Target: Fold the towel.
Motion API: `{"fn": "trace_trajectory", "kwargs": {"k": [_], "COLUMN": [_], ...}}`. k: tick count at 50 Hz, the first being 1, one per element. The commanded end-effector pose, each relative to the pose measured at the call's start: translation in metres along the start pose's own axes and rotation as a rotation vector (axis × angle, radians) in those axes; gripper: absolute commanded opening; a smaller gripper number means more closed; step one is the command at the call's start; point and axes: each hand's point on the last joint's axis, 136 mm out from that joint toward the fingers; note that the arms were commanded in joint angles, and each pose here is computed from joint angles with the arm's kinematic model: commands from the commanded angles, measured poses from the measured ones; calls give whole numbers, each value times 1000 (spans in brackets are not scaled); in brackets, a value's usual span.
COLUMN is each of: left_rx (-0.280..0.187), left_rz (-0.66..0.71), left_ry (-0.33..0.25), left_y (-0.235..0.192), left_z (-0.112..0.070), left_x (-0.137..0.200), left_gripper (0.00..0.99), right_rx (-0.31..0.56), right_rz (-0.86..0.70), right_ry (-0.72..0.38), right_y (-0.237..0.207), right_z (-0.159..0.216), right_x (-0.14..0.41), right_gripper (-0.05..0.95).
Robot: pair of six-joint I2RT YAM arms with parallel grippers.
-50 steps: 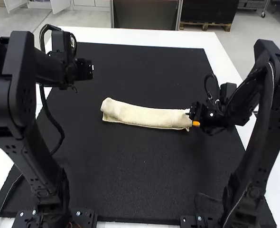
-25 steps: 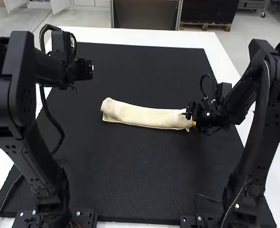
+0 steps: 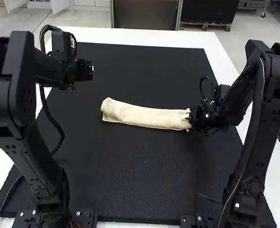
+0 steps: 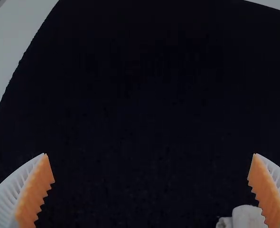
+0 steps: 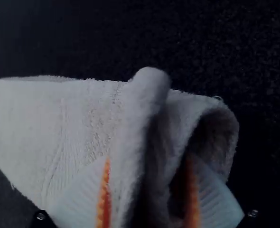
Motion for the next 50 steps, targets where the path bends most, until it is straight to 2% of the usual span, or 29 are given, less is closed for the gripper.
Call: {"fn": "trace_trajectory", "kwargs": {"k": [1, 3, 8, 16, 31, 38, 50], "left_rx": [8, 8, 11, 15, 26, 26, 28], "left_rz": [-78, -78, -75, -72, -46, -57, -71], "left_ry": [-24, -26, -27, -31, -30, -38, -50], "left_y": [35, 36, 37, 36, 28, 31, 37], "left_z": [-9, -9, -9, -11, -10, -12, -15], "left_x": [11, 11, 11, 12, 11, 16, 21], "left_gripper": [962, 962, 962, 962, 962, 962, 962], "right_rx": [-35, -30, -12, 99, 278, 321, 356], "right_rz": [66, 74, 77, 39, -37, -53, -63], "right_ry": [-38, -56, -52, -93, -120, -107, -122], "right_y": [-27, -30, -30, -9, 44, 63, 84], "right_z": [-13, -17, -16, -12, 30, 51, 64], "right_x": [-7, -8, -8, -4, -5, -7, -9], "right_gripper": [102, -20, -20, -21, -23, -23, -23]}}
Point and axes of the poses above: each hand's point on the last joint's axis, 136 mm out from that joint toward the fingers, its own x axis back along the fingers, its own z axis along the line the jaws close on, y = z × x, and after that the axes turned 13 degrees about x, right-handed
